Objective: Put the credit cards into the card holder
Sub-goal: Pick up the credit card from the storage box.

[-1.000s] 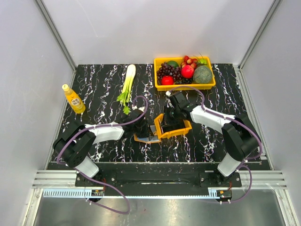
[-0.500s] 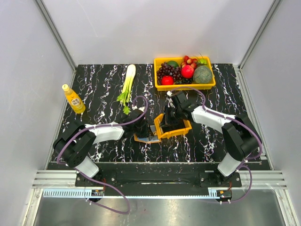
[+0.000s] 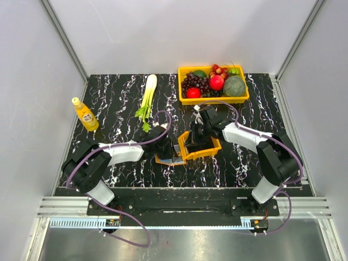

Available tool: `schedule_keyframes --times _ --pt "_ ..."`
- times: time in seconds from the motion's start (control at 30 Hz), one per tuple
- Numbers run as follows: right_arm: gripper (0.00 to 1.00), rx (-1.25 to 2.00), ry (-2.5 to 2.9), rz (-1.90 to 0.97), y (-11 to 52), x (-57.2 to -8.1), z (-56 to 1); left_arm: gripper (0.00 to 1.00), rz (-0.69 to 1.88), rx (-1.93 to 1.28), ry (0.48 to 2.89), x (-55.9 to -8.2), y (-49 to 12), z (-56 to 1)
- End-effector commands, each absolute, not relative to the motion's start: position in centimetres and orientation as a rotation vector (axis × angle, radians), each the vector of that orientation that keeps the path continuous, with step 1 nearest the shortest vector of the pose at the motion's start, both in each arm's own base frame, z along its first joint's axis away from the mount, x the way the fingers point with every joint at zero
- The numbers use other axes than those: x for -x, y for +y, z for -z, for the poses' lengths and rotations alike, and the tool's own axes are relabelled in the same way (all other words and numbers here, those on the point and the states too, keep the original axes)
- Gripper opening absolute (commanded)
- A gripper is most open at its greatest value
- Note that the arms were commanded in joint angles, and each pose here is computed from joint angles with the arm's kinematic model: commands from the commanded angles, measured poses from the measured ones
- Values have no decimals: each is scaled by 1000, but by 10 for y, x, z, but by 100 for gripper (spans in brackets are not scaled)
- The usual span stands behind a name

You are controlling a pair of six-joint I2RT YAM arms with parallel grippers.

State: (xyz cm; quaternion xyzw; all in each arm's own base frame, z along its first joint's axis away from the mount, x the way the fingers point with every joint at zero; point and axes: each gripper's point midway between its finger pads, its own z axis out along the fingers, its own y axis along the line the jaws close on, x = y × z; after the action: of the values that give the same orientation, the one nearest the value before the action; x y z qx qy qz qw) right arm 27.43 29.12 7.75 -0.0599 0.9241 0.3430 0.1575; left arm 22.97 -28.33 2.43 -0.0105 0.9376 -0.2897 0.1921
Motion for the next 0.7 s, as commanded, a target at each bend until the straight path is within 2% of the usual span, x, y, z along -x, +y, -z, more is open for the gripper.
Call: schedule_keyframes --times 0.0,0.17,0.2,0.27,0.47,0.67 --pt "7 201 2577 -1118 305 -273 -97 22 812 -3 2663 -226 -285 -20" --pt "10 189 2585 -1108 304 -274 -94 22 813 -4 2664 -226 -286 -20" --pt "9 190 2585 -1102 304 -274 -93 22 809 -2 2666 -226 -285 -19" --pt "0 168 2592 -1078 301 -276 -91 22 812 -3 2665 -226 -286 -20" --pt "0 200 2505 -1029 293 -281 -114 21 809 -4 2666 -227 -286 -21" --pt "0 227 2537 -804 268 -286 -112 21 808 -4 2666 -226 -286 -21"
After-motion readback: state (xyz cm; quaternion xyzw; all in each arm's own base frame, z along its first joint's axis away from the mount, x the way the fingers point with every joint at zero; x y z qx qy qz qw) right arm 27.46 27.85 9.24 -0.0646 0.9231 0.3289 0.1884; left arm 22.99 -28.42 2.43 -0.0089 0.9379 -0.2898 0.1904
